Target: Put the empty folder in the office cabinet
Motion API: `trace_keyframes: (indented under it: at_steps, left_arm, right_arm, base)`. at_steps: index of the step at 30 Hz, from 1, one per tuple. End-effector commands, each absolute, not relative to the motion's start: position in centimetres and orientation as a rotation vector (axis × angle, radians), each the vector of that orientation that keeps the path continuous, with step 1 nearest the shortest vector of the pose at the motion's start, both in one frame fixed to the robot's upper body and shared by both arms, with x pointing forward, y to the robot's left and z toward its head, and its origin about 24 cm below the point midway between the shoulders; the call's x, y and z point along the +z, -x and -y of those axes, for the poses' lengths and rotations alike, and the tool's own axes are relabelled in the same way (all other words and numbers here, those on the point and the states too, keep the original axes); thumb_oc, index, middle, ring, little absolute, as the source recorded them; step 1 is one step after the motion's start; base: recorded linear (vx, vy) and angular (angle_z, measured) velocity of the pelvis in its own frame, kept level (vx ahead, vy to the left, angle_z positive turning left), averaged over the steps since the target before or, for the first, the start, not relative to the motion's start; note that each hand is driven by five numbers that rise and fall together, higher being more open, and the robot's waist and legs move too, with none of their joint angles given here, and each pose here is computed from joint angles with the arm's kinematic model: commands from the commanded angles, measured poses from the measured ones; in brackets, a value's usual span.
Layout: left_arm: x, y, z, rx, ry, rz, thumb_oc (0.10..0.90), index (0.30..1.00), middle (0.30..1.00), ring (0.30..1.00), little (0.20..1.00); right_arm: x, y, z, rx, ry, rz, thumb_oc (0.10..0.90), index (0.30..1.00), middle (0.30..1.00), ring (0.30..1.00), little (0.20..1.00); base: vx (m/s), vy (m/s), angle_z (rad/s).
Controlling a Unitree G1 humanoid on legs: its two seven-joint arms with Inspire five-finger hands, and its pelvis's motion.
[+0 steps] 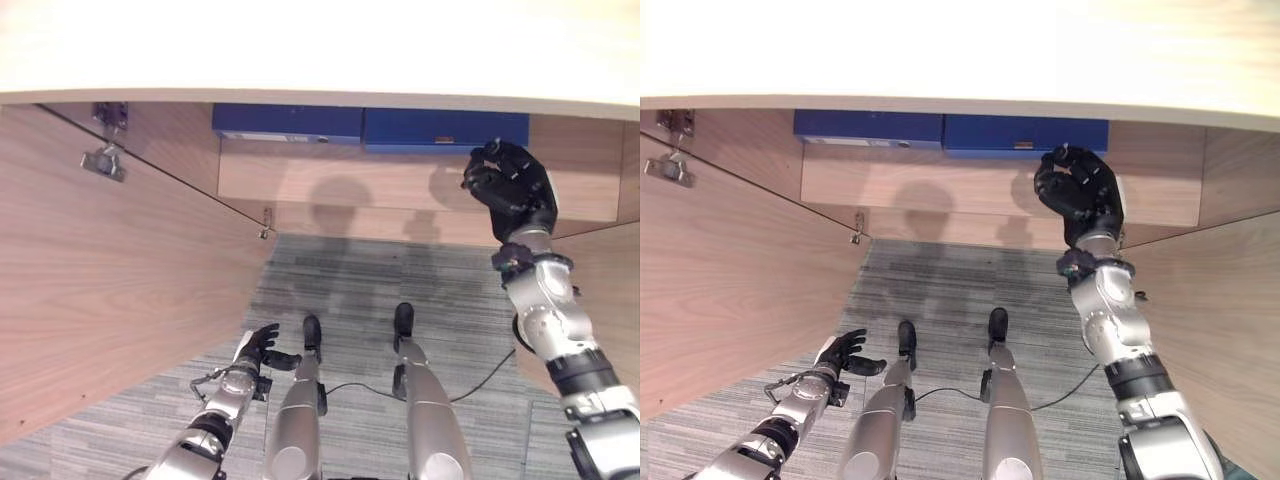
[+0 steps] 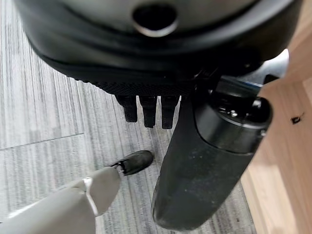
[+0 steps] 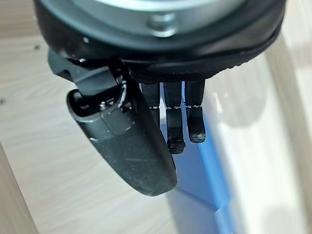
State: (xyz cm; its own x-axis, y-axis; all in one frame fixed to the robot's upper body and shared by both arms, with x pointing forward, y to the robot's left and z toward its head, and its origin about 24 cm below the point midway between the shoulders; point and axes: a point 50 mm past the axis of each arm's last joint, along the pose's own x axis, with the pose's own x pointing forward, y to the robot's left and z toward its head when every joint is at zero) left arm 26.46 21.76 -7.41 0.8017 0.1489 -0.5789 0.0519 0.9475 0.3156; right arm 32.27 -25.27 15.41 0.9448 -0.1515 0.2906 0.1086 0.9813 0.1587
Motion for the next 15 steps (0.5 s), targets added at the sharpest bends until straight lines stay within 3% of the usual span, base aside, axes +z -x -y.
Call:
trace_keyframes:
  at_steps: [1,15]
  left_arm:
    - [-7.7,-25.6,-23.5,0.065,-0.375,-0.658,0.800,0.900,0.900,0.900,0.900]
    - [-8.5,-24.4,-23.3,0.043,-0.396,-0.672,0.800,0.900,0.900,0.900,0.900]
  right_arm:
    - [22.2,-31.1,26.7,-0.194,0.098,0.614,0.400,0.300,0.300,0.300,0.300]
    - [23.1,-30.4,28.1,-0.377,0.776,0.626,0.400,0.300,0.300,0.300,0.300]
  base:
    - [-0.03,-0.009,-0.05]
    - [0.00,-0.004,0.01]
